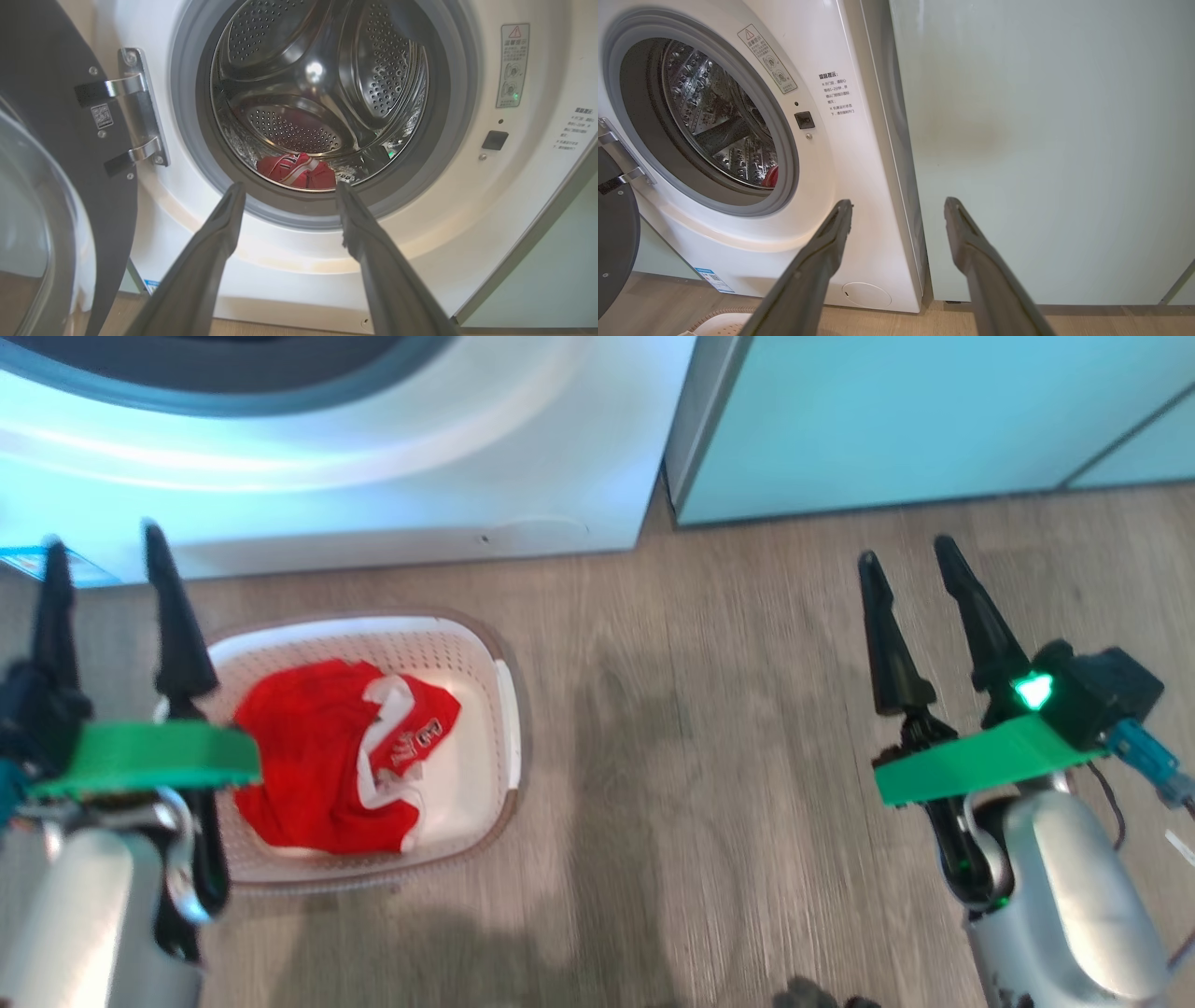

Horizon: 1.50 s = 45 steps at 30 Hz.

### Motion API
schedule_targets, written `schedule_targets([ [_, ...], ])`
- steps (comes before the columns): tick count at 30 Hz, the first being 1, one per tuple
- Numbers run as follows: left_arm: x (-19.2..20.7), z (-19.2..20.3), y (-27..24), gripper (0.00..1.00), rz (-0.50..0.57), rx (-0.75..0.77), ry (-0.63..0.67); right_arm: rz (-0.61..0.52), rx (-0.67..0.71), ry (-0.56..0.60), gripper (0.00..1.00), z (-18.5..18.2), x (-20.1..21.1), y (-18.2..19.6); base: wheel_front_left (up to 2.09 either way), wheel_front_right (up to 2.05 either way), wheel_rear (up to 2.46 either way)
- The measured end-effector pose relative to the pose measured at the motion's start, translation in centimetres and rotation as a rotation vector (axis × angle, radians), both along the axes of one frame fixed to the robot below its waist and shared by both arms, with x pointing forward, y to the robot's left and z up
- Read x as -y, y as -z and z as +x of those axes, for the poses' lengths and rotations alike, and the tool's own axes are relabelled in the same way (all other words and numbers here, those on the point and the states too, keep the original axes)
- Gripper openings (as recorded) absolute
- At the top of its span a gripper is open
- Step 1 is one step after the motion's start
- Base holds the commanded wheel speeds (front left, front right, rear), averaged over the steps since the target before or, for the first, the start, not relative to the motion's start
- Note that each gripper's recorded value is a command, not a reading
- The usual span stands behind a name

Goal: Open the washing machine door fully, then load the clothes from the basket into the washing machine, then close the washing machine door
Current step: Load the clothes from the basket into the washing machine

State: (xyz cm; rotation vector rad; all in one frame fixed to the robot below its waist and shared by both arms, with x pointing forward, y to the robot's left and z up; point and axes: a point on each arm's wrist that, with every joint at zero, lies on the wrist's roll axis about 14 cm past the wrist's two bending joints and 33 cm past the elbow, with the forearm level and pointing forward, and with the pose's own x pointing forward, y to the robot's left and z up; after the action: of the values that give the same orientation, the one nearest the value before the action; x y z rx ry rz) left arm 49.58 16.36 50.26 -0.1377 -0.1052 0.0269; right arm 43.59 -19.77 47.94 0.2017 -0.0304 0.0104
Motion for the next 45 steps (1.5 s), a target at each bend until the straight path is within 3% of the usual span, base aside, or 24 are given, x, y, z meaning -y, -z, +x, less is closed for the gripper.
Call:
schedule_targets([
  [11, 0.0, -5.6, -1.1, 1.00, 0.044, -0.007, 0.009, -0.002, 0.013, 0.004, 1.00, -2.6, 0.2, -1.6, 0.00, 0.00, 0.00],
  [22, 0.4, -8.6, -1.5, 1.00, 0.063, -0.015, 0.038, -0.002, 0.023, -0.004, 1.00, -4.8, -0.1, -2.9, 0.00, 0.00, 0.00],
  [45, -0.5, -9.9, -1.8, 1.00, 0.077, -0.023, 0.009, -0.002, 0.023, -0.008, 1.00, -6.2, -0.4, -3.4, 0.00, 0.00, 0.00],
])
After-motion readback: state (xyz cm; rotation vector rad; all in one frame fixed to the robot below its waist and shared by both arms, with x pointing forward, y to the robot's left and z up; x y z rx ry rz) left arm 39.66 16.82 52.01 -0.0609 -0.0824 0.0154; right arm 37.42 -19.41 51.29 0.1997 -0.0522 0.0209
